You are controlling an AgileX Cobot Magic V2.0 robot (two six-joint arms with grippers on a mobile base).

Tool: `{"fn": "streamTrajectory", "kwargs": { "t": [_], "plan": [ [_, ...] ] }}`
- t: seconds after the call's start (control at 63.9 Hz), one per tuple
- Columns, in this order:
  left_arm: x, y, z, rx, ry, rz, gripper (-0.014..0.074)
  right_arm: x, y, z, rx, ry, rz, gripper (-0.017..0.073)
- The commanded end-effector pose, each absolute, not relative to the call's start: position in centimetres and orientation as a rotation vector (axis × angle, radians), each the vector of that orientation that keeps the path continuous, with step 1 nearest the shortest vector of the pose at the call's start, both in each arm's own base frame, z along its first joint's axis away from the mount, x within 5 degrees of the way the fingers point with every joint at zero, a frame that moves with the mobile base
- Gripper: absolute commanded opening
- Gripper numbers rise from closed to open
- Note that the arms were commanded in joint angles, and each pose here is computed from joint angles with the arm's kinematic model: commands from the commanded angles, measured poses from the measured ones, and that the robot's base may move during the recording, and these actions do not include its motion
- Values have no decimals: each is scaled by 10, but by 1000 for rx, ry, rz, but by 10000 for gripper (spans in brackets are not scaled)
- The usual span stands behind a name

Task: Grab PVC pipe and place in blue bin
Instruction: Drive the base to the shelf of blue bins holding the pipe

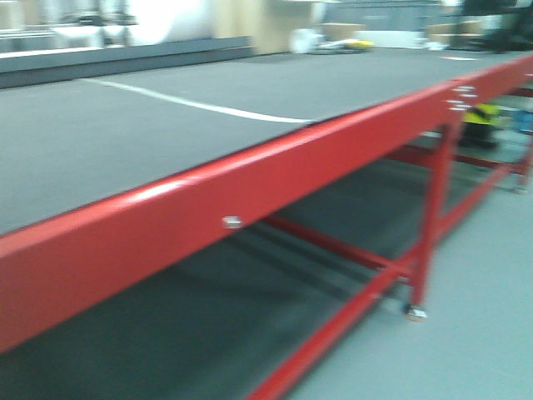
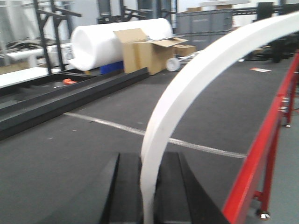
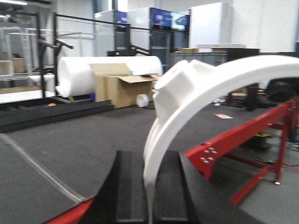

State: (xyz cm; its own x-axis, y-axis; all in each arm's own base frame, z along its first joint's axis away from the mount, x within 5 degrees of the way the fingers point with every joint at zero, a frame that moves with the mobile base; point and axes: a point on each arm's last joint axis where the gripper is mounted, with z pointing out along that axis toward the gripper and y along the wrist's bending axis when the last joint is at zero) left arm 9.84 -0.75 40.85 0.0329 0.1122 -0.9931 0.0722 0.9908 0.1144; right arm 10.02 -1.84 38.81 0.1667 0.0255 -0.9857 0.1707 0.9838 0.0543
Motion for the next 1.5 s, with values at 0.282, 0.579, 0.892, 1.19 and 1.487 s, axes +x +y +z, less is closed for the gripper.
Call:
{"fn": "streamTrajectory", "kwargs": {
  "t": [0.282, 0.579, 0.892, 1.19, 1.487],
  "plan": [
    [97, -8, 412, 147, 1508, 22, -111, 98, -18, 391, 158, 1376, -113, -168],
    [97, -8, 412, 147, 1508, 22, -111, 98, -18, 391, 158, 1376, -113, -168],
    [97, -8, 412, 147, 1508, 22, -111, 98, -18, 391, 158, 1376, -113, -168],
    [97, -8, 412, 147, 1508, 22, -111, 98, -18, 391, 158, 1376, -113, -168],
    [97, -8, 412, 147, 1508, 22, -111, 98, -18, 391, 158, 1376, -113, -168]
  ]
}}
